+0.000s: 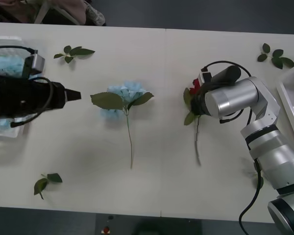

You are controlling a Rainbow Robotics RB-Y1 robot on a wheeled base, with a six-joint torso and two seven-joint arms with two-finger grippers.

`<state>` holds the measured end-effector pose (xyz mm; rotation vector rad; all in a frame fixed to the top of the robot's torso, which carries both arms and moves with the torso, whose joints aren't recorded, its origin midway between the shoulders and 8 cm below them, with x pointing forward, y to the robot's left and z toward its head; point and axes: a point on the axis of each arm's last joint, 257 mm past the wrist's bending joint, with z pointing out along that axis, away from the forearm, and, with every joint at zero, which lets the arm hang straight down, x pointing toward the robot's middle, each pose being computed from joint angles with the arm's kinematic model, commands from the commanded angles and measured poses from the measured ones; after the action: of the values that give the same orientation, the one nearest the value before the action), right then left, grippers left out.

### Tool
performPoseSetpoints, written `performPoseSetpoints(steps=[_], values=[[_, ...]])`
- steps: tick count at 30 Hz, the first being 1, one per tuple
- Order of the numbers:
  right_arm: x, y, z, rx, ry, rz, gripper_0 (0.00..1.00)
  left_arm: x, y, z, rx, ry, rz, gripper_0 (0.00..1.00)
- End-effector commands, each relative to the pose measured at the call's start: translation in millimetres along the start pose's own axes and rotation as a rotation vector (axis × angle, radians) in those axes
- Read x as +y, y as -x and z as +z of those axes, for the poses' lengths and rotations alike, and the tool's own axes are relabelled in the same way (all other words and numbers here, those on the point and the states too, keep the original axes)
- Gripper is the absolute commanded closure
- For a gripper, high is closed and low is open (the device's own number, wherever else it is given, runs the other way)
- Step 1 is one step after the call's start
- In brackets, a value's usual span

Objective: Put the red flowers into the right box and the blue flowers into the left box

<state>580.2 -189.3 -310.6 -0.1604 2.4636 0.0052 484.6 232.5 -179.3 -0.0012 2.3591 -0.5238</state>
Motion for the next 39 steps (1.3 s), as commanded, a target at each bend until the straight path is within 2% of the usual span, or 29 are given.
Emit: performPoseSetpoints(steps=[1, 11, 23, 39], values=[[4, 39, -36, -0.055, 0.021, 0.026, 1.00, -23, -7, 19, -0.028, 0.003, -0.033, 0.00], [-60, 59, -127, -0.016, 0.018, 0.099, 1.00, -75, -34, 74, -0.027, -0.019, -0.133, 0.00], [-200, 54, -215, -0.023, -0.057, 0.204, 1.00, -110, -48, 137, 0.016, -0.023, -0.083, 0.00], [-334, 14, -233, 0.050, -0.186, 0.147, 1.00, -113, -47, 178, 0.064, 0.064, 0.090, 0.00]])
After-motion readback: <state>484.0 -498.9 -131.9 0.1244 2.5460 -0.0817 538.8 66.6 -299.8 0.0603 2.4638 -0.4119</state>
